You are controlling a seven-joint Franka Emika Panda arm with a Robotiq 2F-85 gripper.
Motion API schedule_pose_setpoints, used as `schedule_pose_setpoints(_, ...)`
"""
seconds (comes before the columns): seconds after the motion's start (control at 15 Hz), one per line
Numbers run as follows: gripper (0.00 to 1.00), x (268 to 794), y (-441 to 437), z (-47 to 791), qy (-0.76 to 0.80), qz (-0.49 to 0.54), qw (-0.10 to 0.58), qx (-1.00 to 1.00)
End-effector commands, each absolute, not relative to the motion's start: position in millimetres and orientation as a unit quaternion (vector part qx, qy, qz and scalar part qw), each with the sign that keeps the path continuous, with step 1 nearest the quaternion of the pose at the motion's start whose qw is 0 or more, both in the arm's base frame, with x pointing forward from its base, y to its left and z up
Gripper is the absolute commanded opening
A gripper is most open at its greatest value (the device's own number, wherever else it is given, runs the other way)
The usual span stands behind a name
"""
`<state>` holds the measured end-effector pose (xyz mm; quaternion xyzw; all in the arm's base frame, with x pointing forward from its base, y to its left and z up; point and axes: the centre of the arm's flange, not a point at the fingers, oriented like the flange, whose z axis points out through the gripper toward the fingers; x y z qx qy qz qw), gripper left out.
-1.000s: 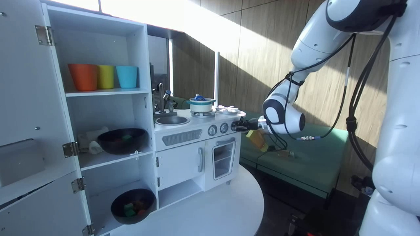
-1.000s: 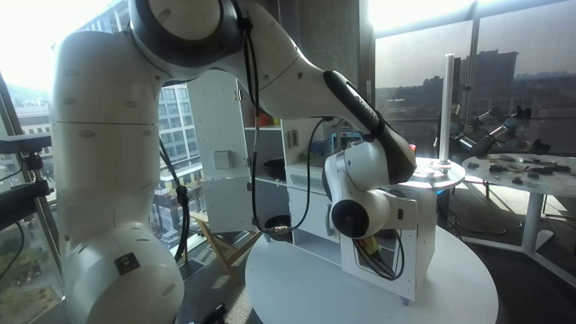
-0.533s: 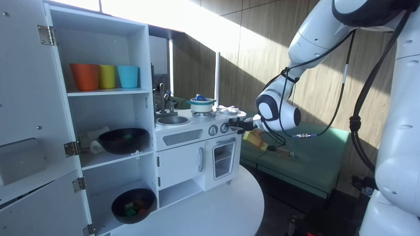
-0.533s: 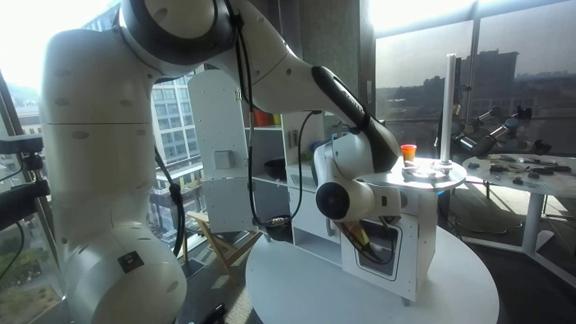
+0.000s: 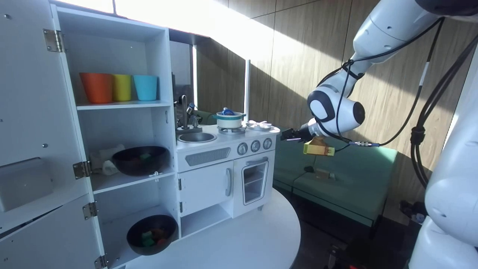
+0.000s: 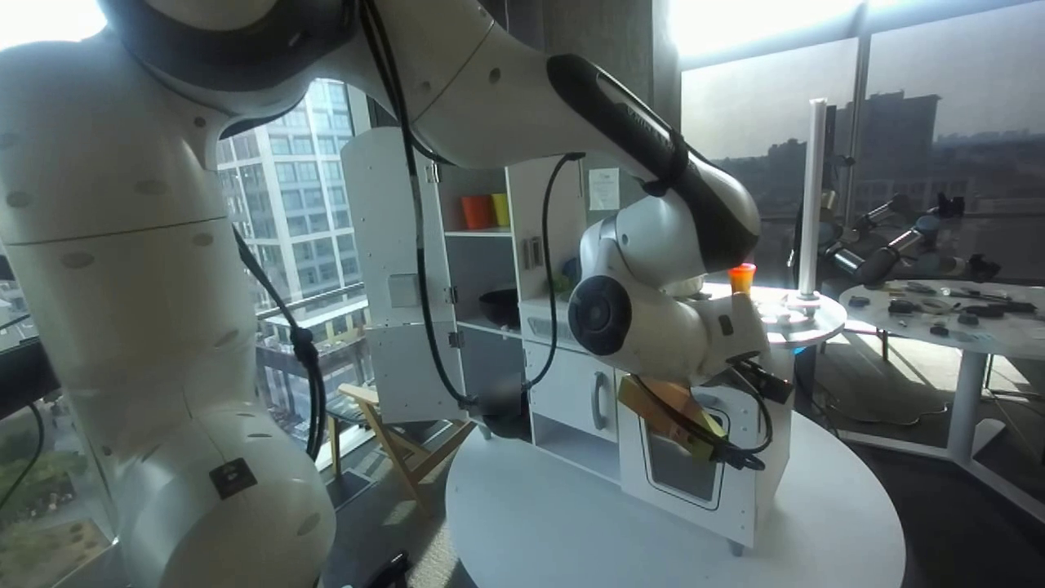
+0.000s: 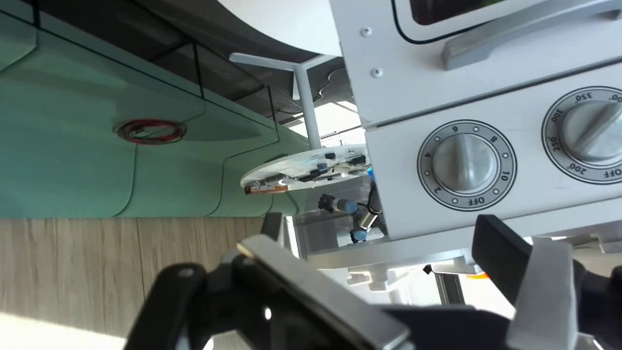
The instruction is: Turn the first right switch to the right
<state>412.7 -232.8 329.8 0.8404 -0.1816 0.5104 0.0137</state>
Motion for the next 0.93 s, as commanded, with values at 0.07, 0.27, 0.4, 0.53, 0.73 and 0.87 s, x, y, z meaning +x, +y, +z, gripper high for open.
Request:
schedule_pose_setpoints(0.07,1.00,382.1,-187.4,320.5,-0.117,0.471,0.114,0.867)
schedule_pose_setpoints(0.27,1.00,367.6,-184.0,322.2,-0.055,0.426,0.143,0.892)
schedule_pose_setpoints(0.4,1.00,364.0,-177.2,322.3,-0.025,0.395,0.137,0.908)
schedule_pose_setpoints(0.53,1.00,364.9,-161.5,324.1,0.009,0.373,0.130,0.919)
schedule_pose_setpoints(0.73,1.00,360.2,-133.7,328.1,0.037,0.358,0.140,0.922)
schedule_pose_setpoints(0.87,1.00,356.9,-121.9,340.1,0.048,0.347,0.144,0.926)
